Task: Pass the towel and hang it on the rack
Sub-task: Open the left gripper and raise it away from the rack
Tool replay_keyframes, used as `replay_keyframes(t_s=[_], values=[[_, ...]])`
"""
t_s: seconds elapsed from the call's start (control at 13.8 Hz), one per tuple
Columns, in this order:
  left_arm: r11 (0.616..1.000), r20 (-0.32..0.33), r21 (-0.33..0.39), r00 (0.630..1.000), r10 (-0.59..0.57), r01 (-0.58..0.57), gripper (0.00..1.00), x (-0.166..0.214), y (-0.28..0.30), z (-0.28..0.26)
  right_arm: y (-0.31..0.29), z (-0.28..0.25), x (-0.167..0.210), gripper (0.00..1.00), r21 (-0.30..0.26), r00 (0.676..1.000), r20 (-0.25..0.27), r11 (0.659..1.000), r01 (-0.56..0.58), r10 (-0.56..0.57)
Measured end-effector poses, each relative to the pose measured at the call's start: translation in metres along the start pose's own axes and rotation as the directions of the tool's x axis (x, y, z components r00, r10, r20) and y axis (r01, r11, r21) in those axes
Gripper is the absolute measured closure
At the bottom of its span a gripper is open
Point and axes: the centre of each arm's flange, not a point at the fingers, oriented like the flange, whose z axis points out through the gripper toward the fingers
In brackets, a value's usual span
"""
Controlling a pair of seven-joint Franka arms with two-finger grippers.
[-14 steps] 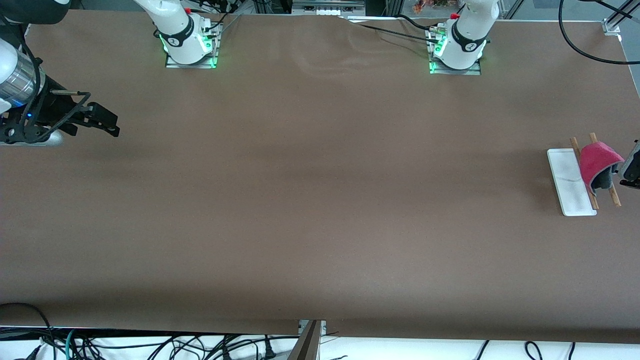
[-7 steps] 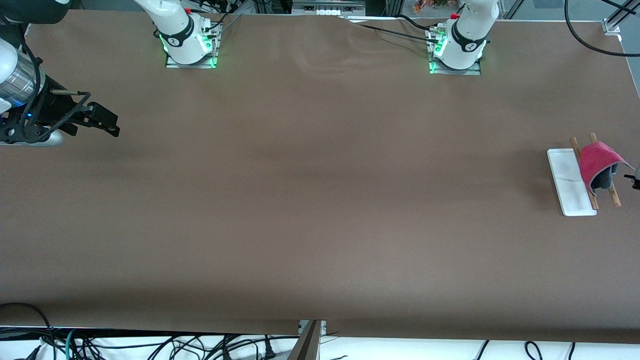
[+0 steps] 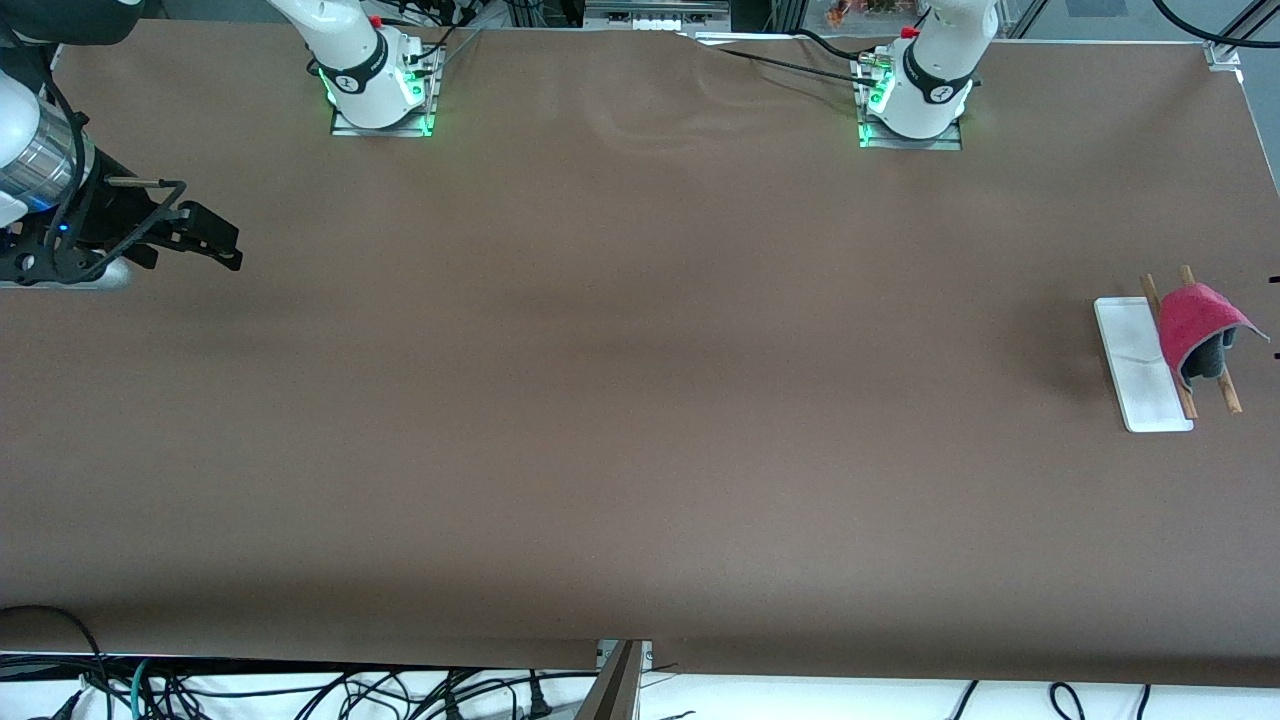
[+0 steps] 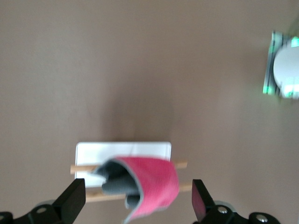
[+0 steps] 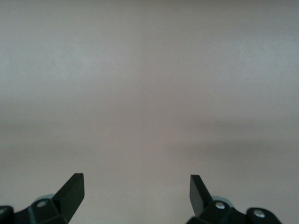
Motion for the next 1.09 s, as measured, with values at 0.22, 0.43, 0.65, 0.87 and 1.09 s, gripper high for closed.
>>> replay_keyframes(t_s=[0.22,0.43,0.65,0.87,1.09], values=[[0.987,-0.012,0.021,0.987,-0.162,0.162,0.0,0.078,0.002,-0.02,0.0,0.0,0.0,0.0,0.0,1.0,0.003,1.0,0.001,-0.001],[0.918,-0.053,0.041,0.919,-0.391,0.394,0.0,0.136,0.018,-0.045,-0.001,0.001,-0.001,0.0,-0.001,1.0,0.012,1.0,0.002,-0.002],[0.785,-0.049,0.08,0.789,-0.612,0.614,0.0,0.21,0.055,-0.071,-0.002,0.001,-0.002,0.0,-0.002,1.0,0.015,1.0,0.003,-0.003],[0.611,-0.073,0.124,0.621,-0.78,0.782,0.0,0.277,0.102,-0.073,-0.002,0.001,-0.002,0.0,-0.002,1.0,0.017,1.0,0.003,-0.003],[0.378,-0.189,0.139,0.399,-0.897,0.915,0.0,0.287,0.132,-0.068,-0.002,0.002,-0.002,0.0,-0.002,1.0,0.018,1.0,0.004,-0.004]])
